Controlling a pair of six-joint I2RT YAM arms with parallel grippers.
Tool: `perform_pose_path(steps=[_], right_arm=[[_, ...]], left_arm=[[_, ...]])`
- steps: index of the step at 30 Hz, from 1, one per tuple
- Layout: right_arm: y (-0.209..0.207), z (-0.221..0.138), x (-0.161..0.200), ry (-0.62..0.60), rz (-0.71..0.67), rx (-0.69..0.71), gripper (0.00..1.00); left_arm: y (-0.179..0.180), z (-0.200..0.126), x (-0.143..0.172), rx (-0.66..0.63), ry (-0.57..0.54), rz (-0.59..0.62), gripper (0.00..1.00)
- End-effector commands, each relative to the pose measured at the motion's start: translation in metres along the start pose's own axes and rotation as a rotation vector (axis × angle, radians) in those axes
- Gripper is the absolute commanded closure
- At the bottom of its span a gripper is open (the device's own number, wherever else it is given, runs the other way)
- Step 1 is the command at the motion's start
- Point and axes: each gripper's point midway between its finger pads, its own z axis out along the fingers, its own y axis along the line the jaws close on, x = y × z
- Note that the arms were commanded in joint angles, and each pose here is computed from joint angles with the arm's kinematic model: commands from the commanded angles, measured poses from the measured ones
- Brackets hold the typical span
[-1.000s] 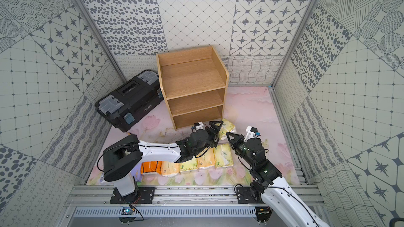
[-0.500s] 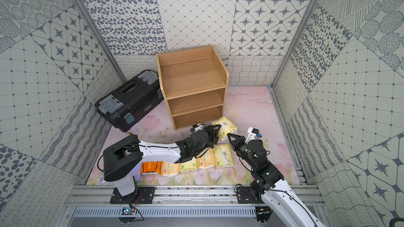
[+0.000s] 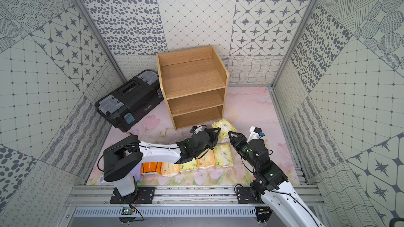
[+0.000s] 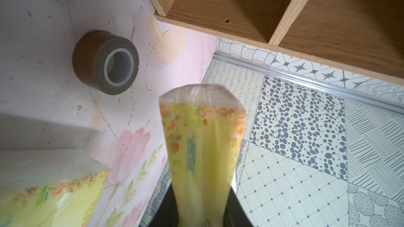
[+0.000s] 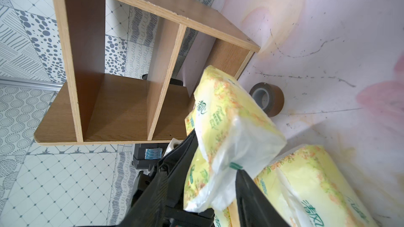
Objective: Remove the tissue boxes from the shelf
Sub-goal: Pick up a box of tissues from the shelf, then place the box of tissues at the center of the board.
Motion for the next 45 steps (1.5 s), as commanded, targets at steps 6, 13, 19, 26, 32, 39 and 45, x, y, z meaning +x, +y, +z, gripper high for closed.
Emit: perform_pose_path(steps=[6,13,19,26,32,39,45], right_arm=[[0.001,-0.046,-0.044,-0.19,-0.242,0.108,0.42],[0.015,-0.065,-0.056,-0.249,-0.269,0.068,0.41],[0.017,-0.068,-0.058,-0.261,-0.281,0.058,0.41],[0.017,-0.068,-0.056,-0.25,-0.284,0.053,0.41],[0.015,-0.067,-0.054,-0.242,-0.278,0.053,0.42],[0.009,-0.065,-0.054,-0.245,-0.268,0.074,0.42],[-0.001,-0.061,-0.052,-0.244,-0.254,0.106,0.42]], left_arm=[[0.015,-0.002,0.042,-0.103,0.039,0.298,0.83],[0.034,0.016,0.077,-0.162,0.105,0.431,0.84],[0.06,0.037,0.11,-0.22,0.149,0.556,0.84],[0.083,0.058,0.122,-0.292,0.181,0.639,0.83],[0.101,0.062,0.129,-0.334,0.189,0.62,0.74],[0.086,0.049,0.122,-0.319,0.136,0.647,0.46],[0.041,0.005,0.1,-0.258,-0.047,0.699,0.38]])
